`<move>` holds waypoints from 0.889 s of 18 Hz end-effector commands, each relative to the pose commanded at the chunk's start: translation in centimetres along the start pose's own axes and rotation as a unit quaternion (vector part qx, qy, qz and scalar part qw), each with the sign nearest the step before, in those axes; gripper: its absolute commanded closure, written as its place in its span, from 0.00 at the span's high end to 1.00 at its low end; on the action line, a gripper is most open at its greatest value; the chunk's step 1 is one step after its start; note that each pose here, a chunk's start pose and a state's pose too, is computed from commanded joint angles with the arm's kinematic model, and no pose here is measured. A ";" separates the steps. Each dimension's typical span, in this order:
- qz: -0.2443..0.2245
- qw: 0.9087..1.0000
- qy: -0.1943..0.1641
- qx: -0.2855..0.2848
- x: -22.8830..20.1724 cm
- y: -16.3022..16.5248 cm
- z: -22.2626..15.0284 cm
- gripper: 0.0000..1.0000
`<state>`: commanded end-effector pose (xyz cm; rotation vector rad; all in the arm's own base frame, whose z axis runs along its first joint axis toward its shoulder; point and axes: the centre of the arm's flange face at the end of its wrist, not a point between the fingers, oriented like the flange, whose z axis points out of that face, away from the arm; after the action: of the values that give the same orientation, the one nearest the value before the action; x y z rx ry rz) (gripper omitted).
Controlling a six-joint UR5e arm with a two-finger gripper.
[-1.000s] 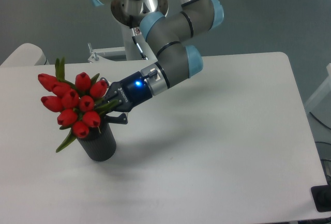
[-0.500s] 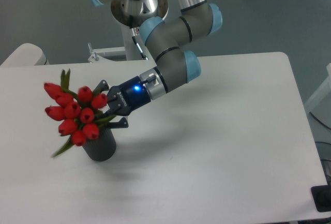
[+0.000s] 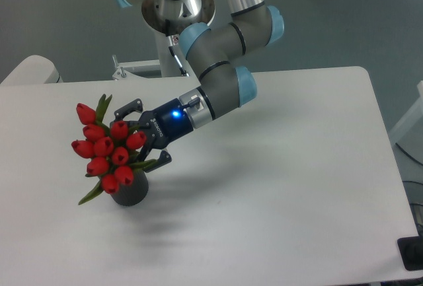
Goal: Insert the flowers into the vase
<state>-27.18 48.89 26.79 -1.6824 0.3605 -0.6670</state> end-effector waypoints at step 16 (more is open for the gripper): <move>0.001 0.999 -0.031 -0.018 -1.4 0.1 -3.2 1.00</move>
<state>-30.21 47.11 26.70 -1.7317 0.3320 -0.6082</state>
